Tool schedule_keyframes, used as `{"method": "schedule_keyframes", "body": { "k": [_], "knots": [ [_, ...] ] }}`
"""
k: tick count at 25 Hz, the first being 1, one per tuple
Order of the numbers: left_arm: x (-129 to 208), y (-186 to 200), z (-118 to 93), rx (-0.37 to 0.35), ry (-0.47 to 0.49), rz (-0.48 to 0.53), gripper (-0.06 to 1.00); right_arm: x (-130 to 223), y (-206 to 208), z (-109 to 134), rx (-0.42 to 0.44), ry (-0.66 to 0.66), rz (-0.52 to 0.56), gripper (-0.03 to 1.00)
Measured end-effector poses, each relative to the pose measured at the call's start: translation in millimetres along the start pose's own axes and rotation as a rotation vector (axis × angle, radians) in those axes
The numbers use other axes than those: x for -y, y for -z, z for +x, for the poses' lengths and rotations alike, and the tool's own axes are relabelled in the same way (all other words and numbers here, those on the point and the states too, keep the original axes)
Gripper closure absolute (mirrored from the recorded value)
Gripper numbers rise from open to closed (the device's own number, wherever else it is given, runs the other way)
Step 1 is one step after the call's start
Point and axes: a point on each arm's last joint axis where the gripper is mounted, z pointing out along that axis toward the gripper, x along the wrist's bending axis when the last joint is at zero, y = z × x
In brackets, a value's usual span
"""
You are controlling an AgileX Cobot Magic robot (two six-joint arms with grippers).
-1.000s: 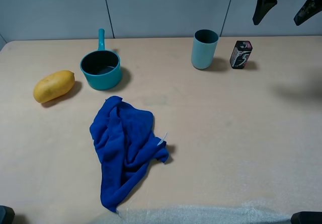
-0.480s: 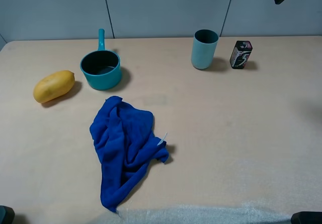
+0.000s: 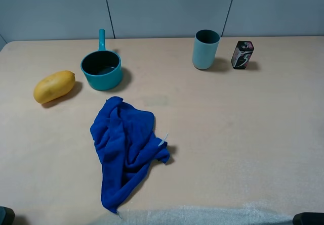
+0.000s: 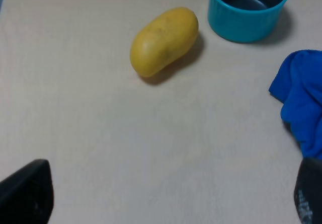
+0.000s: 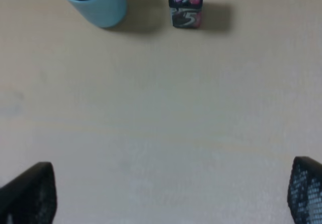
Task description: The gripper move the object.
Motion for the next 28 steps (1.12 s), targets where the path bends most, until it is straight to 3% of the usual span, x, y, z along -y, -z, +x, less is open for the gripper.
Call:
{"method": "schedule_keyframes", "body": {
  "k": [15, 28],
  "knots": [
    [0, 0, 0, 0.0, 0.0, 0.0, -0.02, 106, 30, -3, -0.005, 0.005, -0.058, 0.27],
    [0, 0, 0, 0.0, 0.0, 0.0, -0.02, 205, 56, -9, 0.021, 0.039, -0.368, 0.27]
  ]
}}
